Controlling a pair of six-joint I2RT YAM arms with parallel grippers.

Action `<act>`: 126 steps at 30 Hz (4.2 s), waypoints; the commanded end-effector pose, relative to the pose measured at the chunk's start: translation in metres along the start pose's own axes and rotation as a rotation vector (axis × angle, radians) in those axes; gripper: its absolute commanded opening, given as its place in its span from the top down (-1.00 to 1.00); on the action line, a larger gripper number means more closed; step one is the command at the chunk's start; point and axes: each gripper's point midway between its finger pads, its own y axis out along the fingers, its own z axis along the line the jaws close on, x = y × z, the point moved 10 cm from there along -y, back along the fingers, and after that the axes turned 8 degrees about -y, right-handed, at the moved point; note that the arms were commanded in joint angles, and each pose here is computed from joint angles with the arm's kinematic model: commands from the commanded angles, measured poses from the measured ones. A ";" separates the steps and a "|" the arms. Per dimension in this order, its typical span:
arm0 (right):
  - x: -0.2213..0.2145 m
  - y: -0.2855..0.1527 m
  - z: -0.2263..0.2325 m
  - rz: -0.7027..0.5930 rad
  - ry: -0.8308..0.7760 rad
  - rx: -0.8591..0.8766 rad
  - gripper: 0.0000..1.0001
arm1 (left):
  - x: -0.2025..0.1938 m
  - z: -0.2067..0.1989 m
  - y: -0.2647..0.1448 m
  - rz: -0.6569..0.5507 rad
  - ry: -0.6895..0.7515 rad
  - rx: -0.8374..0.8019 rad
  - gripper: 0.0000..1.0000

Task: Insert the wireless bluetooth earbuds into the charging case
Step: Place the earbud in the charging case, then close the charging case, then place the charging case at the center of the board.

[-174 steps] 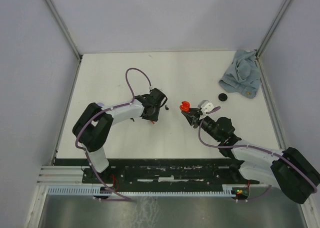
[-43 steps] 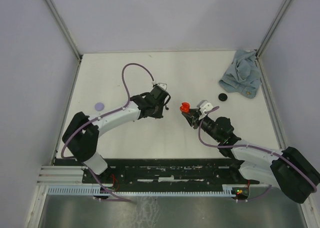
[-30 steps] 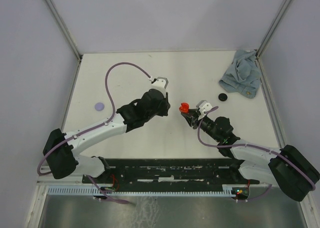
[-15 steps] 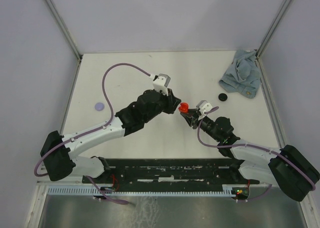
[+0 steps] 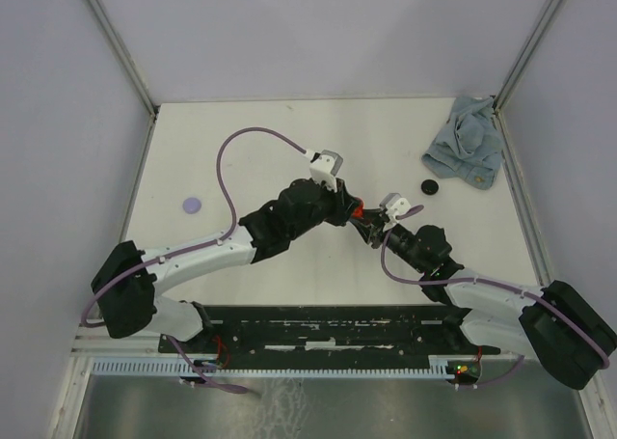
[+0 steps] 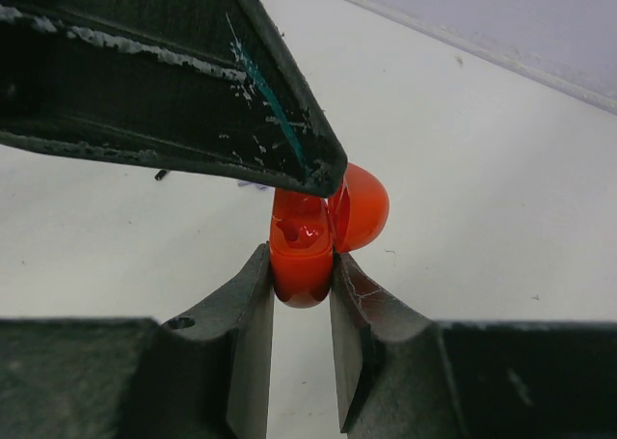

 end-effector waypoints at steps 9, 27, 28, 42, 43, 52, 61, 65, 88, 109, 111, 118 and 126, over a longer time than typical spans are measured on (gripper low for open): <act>0.022 0.004 -0.002 -0.112 0.004 -0.004 0.95 | 0.001 -0.008 0.005 -0.055 0.015 -0.073 0.62; 0.025 0.001 -0.003 -0.133 0.010 -0.020 0.95 | -0.008 0.000 -0.002 -0.037 0.030 -0.052 0.58; 0.025 0.000 -0.003 -0.133 0.011 -0.020 0.95 | -0.009 0.001 -0.002 -0.034 0.032 -0.050 0.56; 0.027 -0.001 -0.002 -0.165 0.028 -0.022 0.96 | -0.010 0.001 -0.007 -0.037 0.016 -0.073 0.42; 0.027 -0.001 -0.002 -0.165 0.027 -0.023 0.96 | -0.008 0.000 -0.008 -0.044 0.016 -0.074 0.36; 0.027 0.000 -0.001 -0.162 0.030 -0.012 0.96 | 0.007 -0.003 -0.025 -0.085 0.027 -0.064 0.01; 0.033 0.002 0.004 -0.164 0.042 0.067 0.95 | 0.028 0.013 -0.050 -0.036 0.046 -0.102 -0.38; 0.038 0.006 0.010 -0.183 0.051 0.156 0.95 | 0.039 0.031 -0.058 0.048 0.003 -0.206 -0.45; 0.070 0.015 0.019 -0.182 0.061 0.381 0.95 | 0.037 0.025 -0.049 0.279 -0.086 -0.607 -0.45; 0.052 0.007 0.021 -0.002 0.211 0.344 0.96 | 0.046 0.021 -0.075 0.246 -0.040 -0.598 -0.40; 0.049 0.005 0.019 0.047 0.245 0.295 0.96 | 0.048 0.026 -0.076 0.240 -0.041 -0.510 -0.42; 0.031 -0.005 0.008 0.259 0.372 0.126 0.96 | 0.066 0.064 -0.100 0.145 -0.046 -0.061 -0.54; 0.005 -0.021 -0.013 0.530 0.470 -0.162 0.96 | 0.082 0.106 -0.139 0.003 0.039 0.328 -0.73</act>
